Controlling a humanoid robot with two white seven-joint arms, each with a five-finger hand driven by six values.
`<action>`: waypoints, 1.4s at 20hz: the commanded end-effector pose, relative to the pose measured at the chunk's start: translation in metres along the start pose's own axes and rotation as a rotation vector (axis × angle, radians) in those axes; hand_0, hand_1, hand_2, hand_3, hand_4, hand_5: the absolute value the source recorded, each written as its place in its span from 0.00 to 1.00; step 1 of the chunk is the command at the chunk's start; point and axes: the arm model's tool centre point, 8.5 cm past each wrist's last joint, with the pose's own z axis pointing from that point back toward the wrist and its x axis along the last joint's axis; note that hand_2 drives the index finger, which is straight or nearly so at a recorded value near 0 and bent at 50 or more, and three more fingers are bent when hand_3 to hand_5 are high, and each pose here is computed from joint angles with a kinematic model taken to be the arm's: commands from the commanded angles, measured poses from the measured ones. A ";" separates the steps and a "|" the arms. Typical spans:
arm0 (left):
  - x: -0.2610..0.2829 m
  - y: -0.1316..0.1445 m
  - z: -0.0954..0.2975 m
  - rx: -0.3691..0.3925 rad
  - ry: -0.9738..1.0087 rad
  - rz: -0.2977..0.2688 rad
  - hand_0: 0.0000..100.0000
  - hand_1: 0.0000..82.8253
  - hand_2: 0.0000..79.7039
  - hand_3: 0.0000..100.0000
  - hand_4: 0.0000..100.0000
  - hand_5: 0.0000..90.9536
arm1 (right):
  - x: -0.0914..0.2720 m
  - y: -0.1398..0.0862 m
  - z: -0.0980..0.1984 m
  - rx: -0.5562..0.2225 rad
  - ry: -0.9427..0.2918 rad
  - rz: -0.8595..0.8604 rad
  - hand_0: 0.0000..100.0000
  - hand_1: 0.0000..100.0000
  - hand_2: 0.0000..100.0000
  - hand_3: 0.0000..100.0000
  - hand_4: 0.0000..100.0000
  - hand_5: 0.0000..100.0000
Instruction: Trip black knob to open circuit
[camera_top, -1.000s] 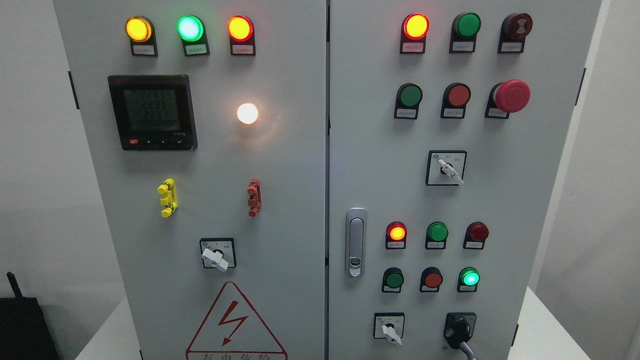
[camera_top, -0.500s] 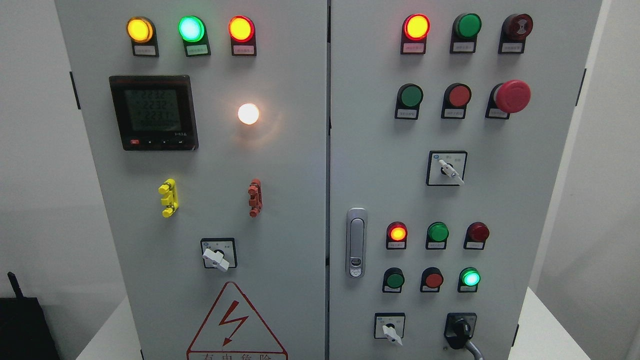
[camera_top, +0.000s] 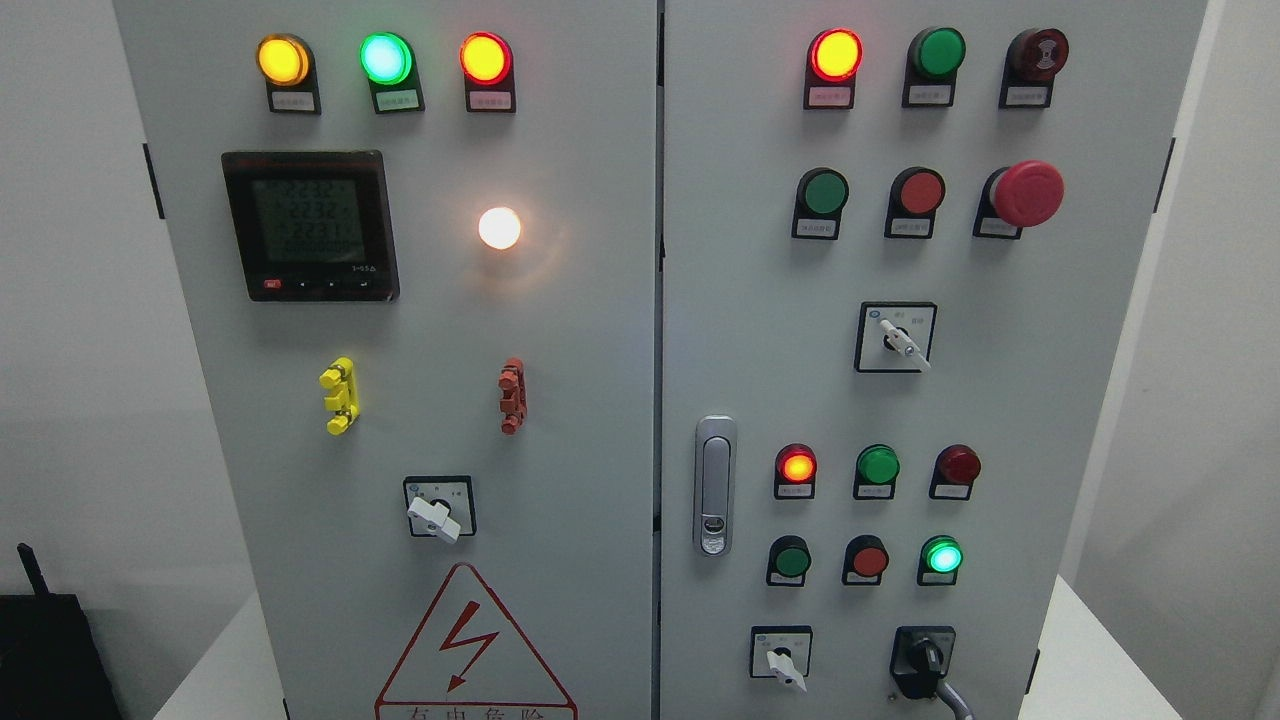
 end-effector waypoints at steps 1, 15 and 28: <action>0.000 0.000 0.000 -0.001 0.004 -0.023 0.12 0.47 0.00 0.00 0.00 0.00 | 0.000 -0.006 0.000 -0.010 0.002 0.012 0.00 0.00 0.00 0.97 0.89 0.90; 0.000 0.000 0.000 -0.001 0.003 -0.023 0.12 0.47 0.00 0.00 0.00 0.00 | 0.002 -0.005 0.004 -0.011 -0.006 0.004 0.00 0.00 0.00 0.95 0.84 0.83; 0.000 0.000 0.000 -0.001 0.003 -0.023 0.12 0.47 0.00 0.00 0.00 0.00 | 0.011 0.015 0.062 -0.042 -0.013 -0.087 0.00 0.00 0.00 0.47 0.36 0.39</action>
